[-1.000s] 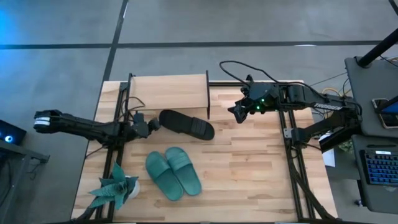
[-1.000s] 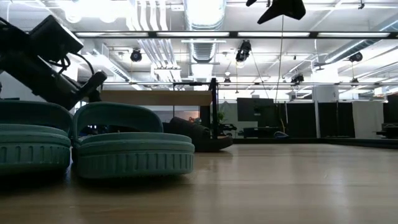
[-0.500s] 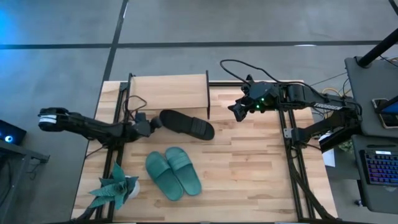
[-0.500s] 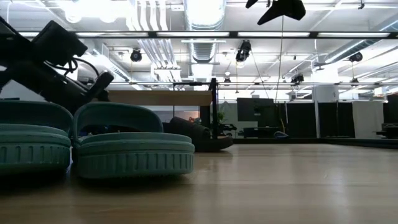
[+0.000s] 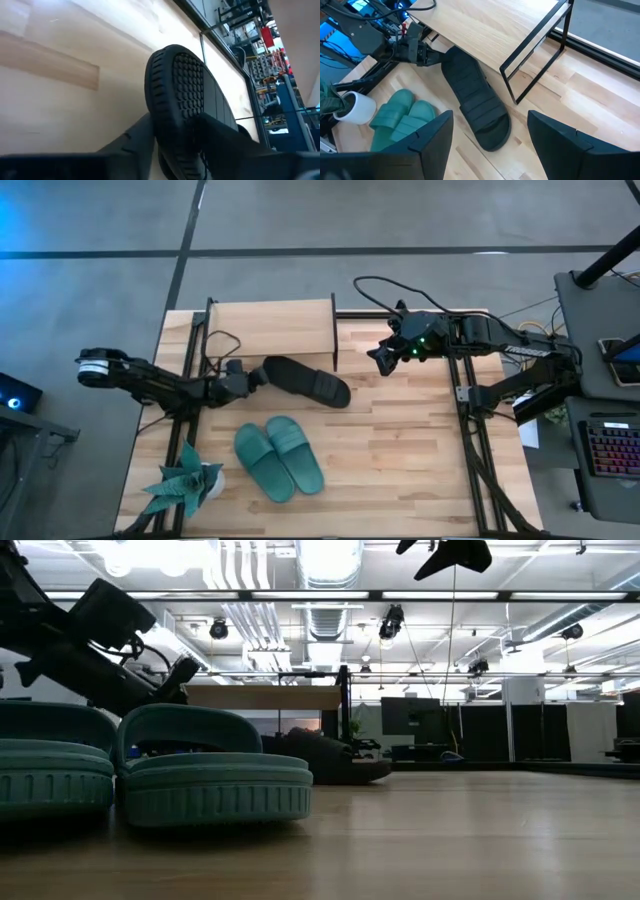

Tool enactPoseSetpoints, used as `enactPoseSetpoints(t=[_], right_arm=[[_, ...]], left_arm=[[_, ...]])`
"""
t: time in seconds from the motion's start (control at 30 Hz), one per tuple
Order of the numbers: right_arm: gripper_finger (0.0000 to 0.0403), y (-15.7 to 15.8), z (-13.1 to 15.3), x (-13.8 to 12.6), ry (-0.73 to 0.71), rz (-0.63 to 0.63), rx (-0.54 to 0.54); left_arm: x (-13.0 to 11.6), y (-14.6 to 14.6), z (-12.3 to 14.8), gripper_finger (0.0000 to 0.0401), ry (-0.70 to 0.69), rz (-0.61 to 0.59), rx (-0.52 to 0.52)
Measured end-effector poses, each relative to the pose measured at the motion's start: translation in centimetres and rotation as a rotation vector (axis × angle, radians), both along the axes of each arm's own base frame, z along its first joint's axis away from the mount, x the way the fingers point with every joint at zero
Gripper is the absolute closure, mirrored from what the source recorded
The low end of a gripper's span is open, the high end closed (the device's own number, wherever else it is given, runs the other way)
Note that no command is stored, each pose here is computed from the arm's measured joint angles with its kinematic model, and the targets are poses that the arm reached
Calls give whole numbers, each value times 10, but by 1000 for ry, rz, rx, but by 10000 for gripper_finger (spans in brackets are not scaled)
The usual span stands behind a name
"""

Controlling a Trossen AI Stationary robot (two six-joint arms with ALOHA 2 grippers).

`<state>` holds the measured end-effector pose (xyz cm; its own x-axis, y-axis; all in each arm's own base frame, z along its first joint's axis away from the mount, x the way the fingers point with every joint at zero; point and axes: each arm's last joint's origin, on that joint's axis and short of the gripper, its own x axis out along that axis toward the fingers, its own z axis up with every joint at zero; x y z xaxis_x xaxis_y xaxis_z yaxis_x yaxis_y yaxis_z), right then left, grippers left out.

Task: Pick and place slides into the shelf
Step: Put the black slide on the shelf

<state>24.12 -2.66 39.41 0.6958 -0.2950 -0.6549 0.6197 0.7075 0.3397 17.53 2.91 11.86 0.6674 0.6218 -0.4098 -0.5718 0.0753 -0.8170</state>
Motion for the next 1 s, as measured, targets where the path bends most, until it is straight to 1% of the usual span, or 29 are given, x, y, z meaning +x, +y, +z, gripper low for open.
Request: enactPoseSetpoints(t=[0.07, 0.13, 0.23, 0.3, 0.37, 0.47, 0.53, 0.6, 0.7, 0.77, 0.83, 0.9, 0.97, 1.0], right_arm=[[160, 0, 0, 0, 4, 0, 0], [163, 0, -1, -1, 14, 0, 1], [167, 0, -1, -1, 19, 2, 1], [169, 0, -1, -1, 20, 3, 0], [170, 0, -2, -1, 21, 4, 0], [172, 0, -1, -2, 26, 9, -4], [173, 0, -1, -4, 25, 9, -4], [172, 1, -1, -5, 30, 9, -4], [173, 1, 0, -8, 33, 10, -4], [172, 1, 1, -9, 34, 16, -11], [173, 1, 2, -11, 34, 19, -15], [174, 1, 3, -13, 28, 19, -16], [176, 1, 5, -15, 22, 19, -17], [177, 1, 5, -17, 21, 18, -18]], left_arm=[[3, 0, 5, 330, -9, -38, 13], [6, -2, 11, 353, -29, -84, 37], [10, -5, 28, 358, -80, -164, 86], [15, -9, 45, 361, -122, -228, 131], [17, -15, 58, 366, -126, -295, 187], [24, -24, 95, 369, -219, -423, 317], [27, -31, 117, 369, -247, -493, 402], [31, -36, 134, 369, -214, -541, 453], [34, -41, 164, 370, -126, -586, 492], [36, -43, 181, 371, -40, -623, 533], [40, -47, 201, 371, 20, -664, 622], [42, -50, 225, 371, 65, -687, 742], [42, -50, 251, 371, 122, -650, 850], [40, -49, 262, 371, 169, -611, 876]])
